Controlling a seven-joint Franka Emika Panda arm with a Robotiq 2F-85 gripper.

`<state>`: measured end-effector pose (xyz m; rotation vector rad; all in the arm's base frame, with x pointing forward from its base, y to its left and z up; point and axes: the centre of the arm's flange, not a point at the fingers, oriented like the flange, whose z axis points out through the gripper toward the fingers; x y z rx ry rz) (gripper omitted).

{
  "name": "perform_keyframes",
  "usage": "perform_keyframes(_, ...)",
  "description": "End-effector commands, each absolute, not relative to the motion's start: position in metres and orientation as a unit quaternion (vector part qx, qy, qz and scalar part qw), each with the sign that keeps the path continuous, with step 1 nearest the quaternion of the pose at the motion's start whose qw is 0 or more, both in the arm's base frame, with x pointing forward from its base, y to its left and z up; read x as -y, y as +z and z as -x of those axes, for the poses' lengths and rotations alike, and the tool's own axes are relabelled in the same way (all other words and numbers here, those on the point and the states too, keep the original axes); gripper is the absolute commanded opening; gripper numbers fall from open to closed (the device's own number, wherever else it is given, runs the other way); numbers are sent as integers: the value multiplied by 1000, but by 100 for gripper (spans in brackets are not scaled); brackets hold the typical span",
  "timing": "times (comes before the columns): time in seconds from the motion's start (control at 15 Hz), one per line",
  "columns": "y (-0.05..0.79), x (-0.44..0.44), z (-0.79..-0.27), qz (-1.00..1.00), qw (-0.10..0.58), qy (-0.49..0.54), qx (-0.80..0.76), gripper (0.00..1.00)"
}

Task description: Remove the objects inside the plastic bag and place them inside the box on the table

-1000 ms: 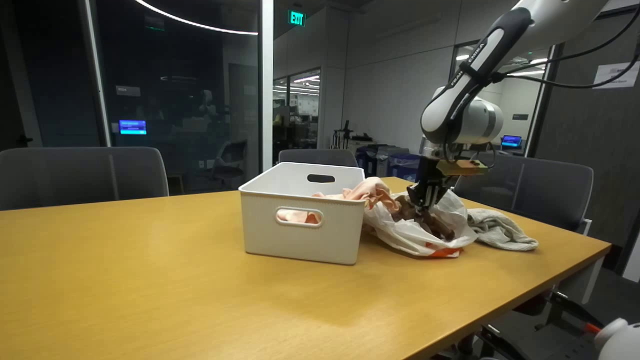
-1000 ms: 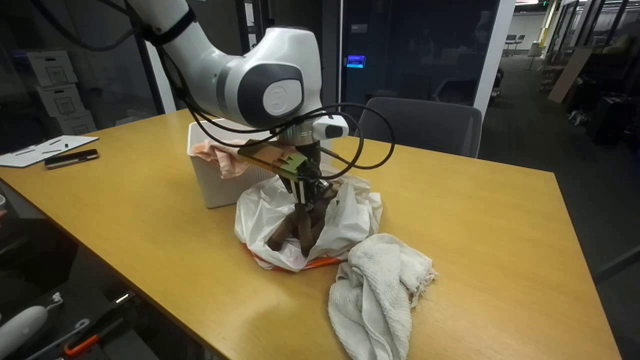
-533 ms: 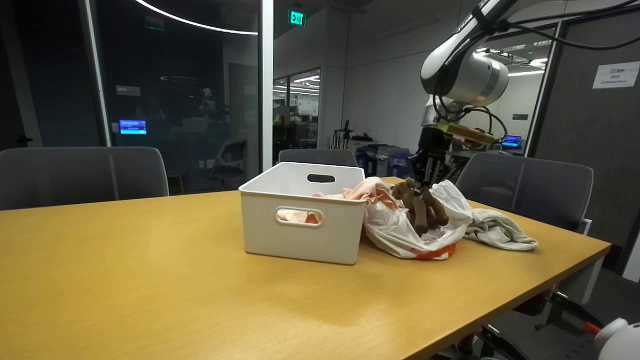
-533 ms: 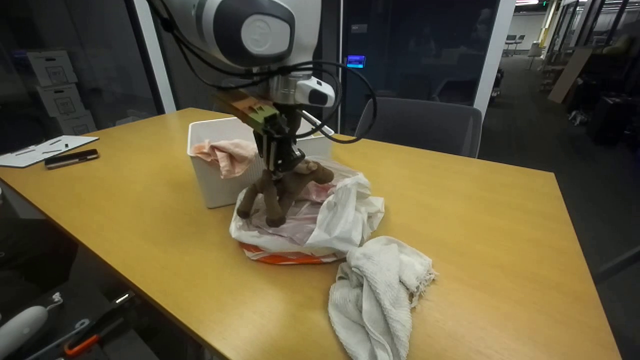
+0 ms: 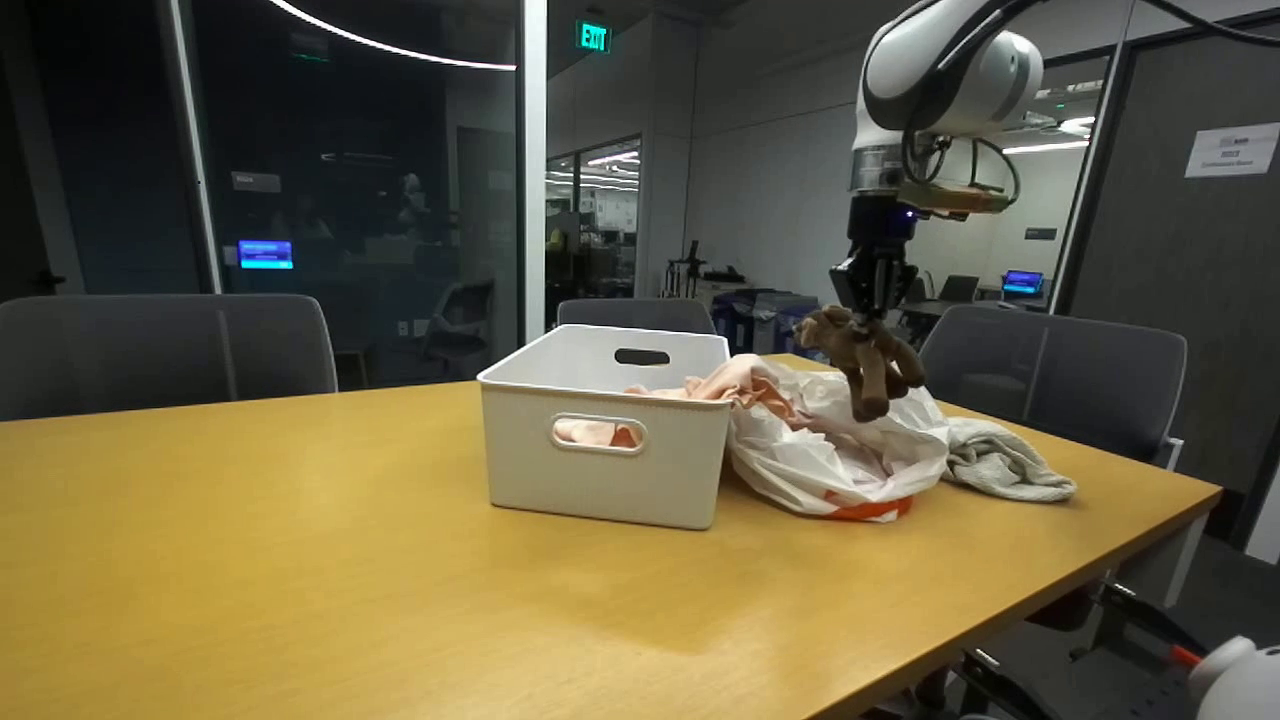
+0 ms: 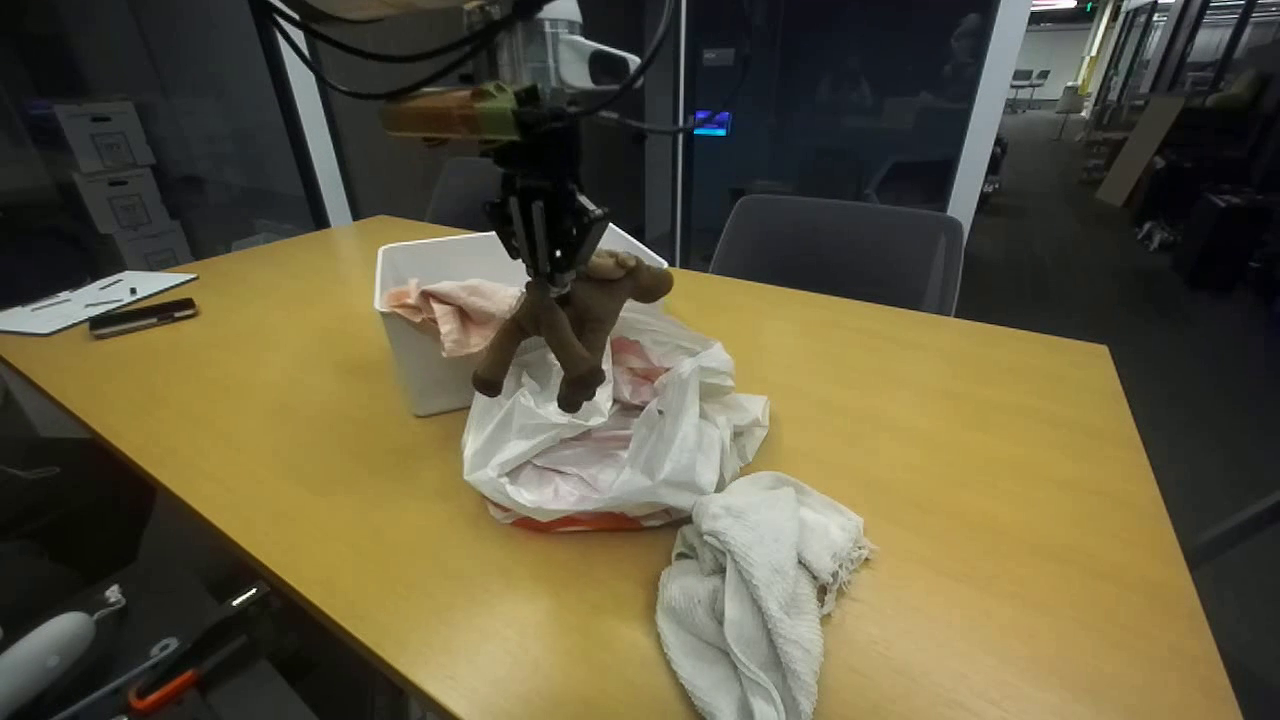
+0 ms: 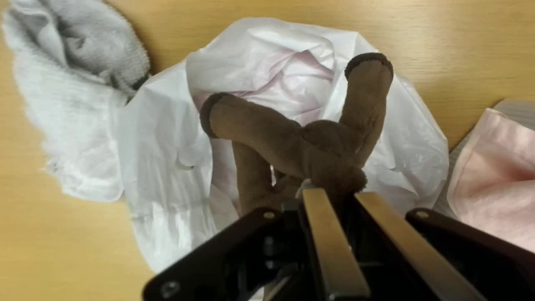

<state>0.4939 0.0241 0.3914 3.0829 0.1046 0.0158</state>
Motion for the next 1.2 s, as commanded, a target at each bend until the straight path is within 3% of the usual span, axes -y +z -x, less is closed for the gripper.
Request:
perform_keyframes(0.0,421,-52,-482,-990,102,53,-84,4)
perform_keyframes(0.13,433,-71,-478,-981,123,86,-122,4)
perform_keyframes(0.73,440,-217,-472,-921,104,172,-333,6)
perform_keyframes(1.13,394,-281,-485,-852,170,185,-460,3)
